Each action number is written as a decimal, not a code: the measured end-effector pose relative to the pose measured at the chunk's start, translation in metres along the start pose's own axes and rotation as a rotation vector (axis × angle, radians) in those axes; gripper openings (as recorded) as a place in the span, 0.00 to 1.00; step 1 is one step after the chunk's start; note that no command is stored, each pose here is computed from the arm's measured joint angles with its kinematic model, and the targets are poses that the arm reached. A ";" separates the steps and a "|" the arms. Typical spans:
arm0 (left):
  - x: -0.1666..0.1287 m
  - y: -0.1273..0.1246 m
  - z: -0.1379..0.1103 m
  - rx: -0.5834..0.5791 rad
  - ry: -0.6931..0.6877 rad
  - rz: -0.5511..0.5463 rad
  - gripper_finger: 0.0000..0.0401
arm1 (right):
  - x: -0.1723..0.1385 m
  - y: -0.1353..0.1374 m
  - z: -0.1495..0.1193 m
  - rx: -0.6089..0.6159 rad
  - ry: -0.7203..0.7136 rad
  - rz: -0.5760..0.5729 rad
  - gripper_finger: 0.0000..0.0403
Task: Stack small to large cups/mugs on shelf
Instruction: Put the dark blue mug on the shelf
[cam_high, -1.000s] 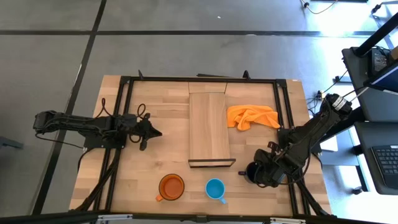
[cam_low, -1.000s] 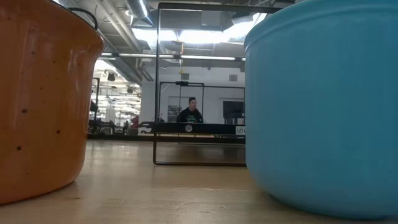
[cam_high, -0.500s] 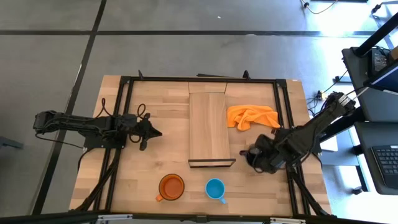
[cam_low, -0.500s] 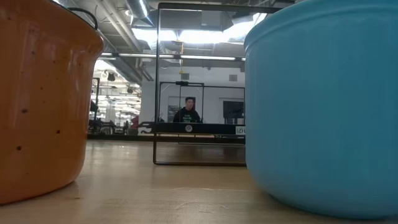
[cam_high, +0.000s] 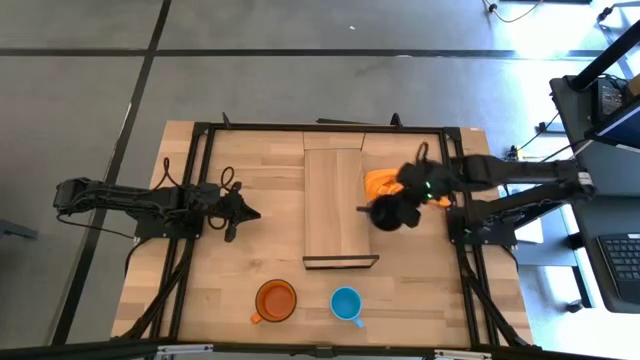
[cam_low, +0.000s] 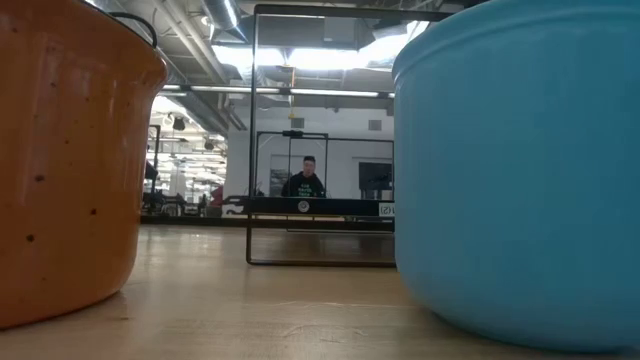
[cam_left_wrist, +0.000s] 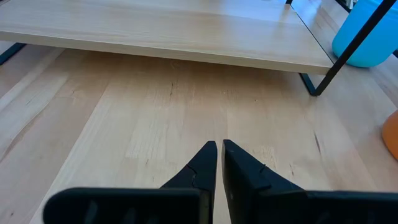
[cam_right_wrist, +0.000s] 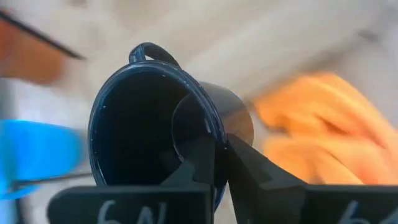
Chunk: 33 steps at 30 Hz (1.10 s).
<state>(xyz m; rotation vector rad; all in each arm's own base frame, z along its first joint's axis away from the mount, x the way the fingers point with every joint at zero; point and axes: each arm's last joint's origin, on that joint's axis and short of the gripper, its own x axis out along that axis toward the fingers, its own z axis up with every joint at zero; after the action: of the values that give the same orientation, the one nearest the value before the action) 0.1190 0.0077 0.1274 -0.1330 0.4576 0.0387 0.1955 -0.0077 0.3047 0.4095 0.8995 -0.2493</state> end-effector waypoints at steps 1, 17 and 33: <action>0.000 0.000 0.000 0.000 0.000 0.000 0.05 | 0.005 -0.004 0.006 -0.009 0.006 0.045 0.06; 0.000 0.000 0.000 0.000 0.000 0.000 0.05 | 0.055 -0.059 0.110 -0.275 0.102 0.201 0.06; 0.000 0.000 0.000 0.000 0.000 0.000 0.05 | 0.125 -0.046 0.122 -0.345 0.308 0.331 0.06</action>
<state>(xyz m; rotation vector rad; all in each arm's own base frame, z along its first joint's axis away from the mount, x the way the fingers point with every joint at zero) 0.1190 0.0077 0.1274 -0.1330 0.4576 0.0388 0.3398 -0.1081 0.2613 0.2724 1.1356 0.2786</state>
